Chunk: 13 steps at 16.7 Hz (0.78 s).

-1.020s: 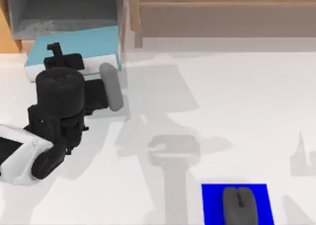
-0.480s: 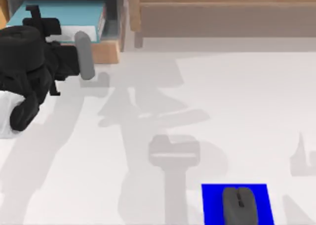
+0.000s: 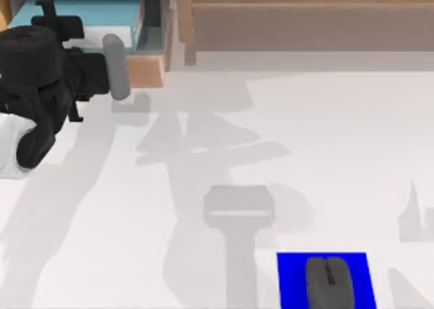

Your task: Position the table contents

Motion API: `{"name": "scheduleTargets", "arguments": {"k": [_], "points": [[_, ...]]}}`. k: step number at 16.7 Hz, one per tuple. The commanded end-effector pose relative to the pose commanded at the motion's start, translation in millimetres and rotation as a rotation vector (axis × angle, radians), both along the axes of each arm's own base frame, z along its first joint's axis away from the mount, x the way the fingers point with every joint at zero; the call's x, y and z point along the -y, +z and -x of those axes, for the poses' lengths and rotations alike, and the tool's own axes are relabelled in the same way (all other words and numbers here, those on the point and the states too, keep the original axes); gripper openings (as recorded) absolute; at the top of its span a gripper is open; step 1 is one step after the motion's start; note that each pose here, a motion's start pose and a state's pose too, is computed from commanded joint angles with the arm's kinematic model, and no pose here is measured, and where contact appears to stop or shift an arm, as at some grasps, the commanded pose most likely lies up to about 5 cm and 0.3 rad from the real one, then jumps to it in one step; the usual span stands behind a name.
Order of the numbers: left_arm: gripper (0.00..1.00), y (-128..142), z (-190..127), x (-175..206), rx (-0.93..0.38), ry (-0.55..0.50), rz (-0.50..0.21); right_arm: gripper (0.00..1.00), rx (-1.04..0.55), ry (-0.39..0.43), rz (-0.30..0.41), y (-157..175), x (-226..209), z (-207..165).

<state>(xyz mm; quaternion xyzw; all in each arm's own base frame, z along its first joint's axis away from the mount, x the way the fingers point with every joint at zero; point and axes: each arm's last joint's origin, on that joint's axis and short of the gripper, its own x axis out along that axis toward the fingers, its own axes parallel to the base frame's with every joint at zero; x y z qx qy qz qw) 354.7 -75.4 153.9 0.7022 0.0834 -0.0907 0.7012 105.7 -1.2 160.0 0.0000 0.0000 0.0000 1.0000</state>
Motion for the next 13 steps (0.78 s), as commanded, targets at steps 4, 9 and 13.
{"name": "scheduleTargets", "arguments": {"k": [4, 9, 13], "points": [[0.0, -7, -16, 1, -0.015, -0.007, 0.0, 1.0, 0.0, 0.0, 0.0, 0, 0, 0], [0.15, -7, -16, 1, -0.016, -0.007, 0.0, 1.0, 0.0, 0.0, 0.0, 0, 0, 0], [0.45, -7, -16, 1, -0.016, -0.007, 0.0, 1.0, 0.0, 0.0, 0.0, 0, 0, 0]]}}
